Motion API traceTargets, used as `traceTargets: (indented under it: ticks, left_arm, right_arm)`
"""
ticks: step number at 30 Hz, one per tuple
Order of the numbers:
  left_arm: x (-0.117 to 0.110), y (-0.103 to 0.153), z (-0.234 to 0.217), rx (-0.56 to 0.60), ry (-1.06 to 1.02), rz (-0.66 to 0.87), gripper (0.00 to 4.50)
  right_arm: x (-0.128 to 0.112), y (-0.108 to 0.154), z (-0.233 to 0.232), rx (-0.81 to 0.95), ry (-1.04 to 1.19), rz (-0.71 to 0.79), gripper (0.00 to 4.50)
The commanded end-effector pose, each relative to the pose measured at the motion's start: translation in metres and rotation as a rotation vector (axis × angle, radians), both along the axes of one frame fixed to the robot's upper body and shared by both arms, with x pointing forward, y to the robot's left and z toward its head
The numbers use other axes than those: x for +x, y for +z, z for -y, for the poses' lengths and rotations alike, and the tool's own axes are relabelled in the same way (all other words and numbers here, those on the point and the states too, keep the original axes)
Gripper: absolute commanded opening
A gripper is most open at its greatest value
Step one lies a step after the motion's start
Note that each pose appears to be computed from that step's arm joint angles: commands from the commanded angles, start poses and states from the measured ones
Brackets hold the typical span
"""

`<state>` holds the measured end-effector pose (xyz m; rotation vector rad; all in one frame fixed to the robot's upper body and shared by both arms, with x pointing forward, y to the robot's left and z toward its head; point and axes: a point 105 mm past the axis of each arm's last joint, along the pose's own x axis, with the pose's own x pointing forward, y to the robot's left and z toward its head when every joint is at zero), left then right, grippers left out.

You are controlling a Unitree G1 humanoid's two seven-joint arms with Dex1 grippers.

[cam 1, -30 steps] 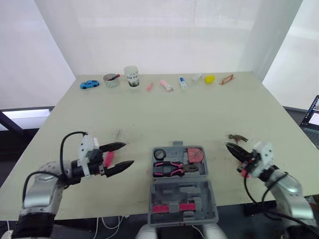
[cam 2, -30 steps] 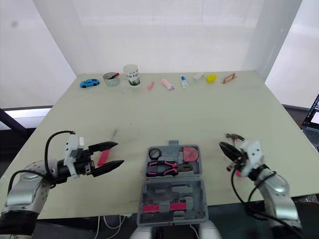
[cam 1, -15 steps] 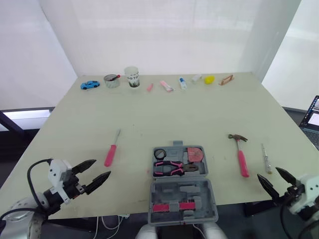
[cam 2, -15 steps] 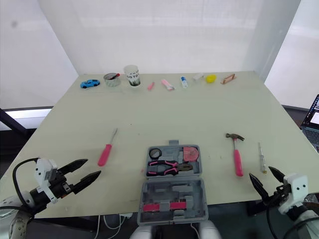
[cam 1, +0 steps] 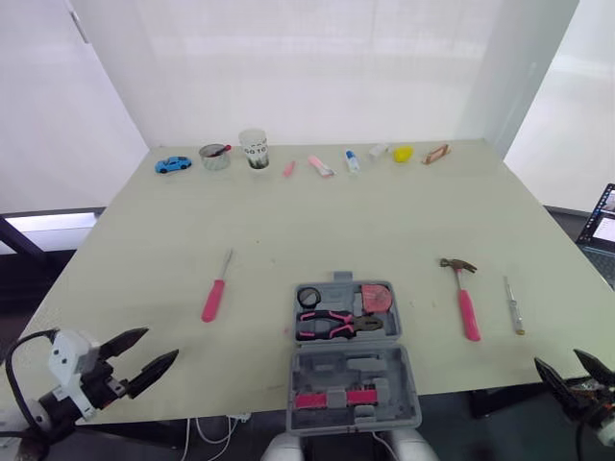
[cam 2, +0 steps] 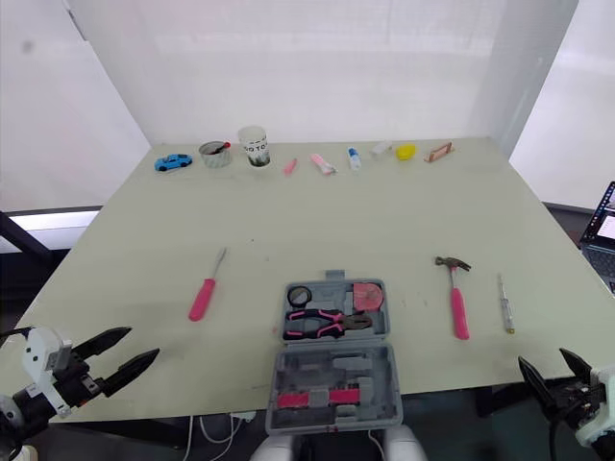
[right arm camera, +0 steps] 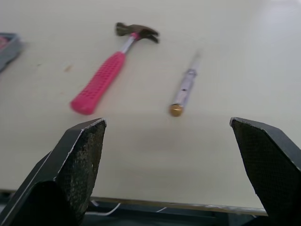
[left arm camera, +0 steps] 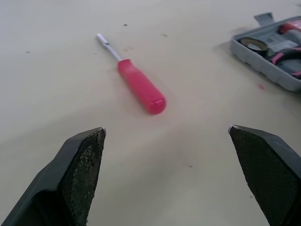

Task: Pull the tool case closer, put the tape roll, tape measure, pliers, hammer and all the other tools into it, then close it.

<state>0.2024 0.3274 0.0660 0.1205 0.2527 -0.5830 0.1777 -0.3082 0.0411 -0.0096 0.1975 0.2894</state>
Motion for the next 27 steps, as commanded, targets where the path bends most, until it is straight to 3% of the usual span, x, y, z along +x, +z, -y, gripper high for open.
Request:
traceTargets:
  ticks: [1,4,11,12,14,21,23,27]
  left_arm:
    - [0.004,0.005,0.023,0.076,-0.162,0.014,4.5]
    - [0.007,0.002,0.034,0.138,-0.268,-0.004,4.5]
    - [0.024,0.012,0.062,0.119,-0.432,0.029,4.5]
    - [0.025,0.013,0.066,0.111,-0.457,0.028,4.24]
    - [0.026,0.014,0.07,0.105,-0.492,0.026,3.82]
    - [0.03,0.005,0.076,0.131,-0.603,-0.028,0.66]
    - [0.034,0.001,0.078,0.146,-0.632,-0.041,0.06]
    - [0.04,-0.009,0.085,0.143,-0.699,-0.098,0.02]
  right_arm:
    - [0.006,0.013,-0.024,-0.016,0.148,-0.001,4.44]
    - [0.016,0.023,-0.042,-0.029,0.256,0.007,4.44]
    - [0.042,0.047,-0.083,-0.086,0.5,0.046,4.44]
    - [0.044,0.049,-0.088,-0.085,0.529,0.046,4.48]
    - [0.047,0.05,-0.095,-0.091,0.578,0.037,3.95]
    - [0.056,0.041,-0.116,-0.118,0.723,-0.005,0.88]
    - [0.058,0.035,-0.121,-0.149,0.766,-0.027,0.27]
    - [0.066,0.017,-0.137,-0.266,0.889,-0.073,0.13]
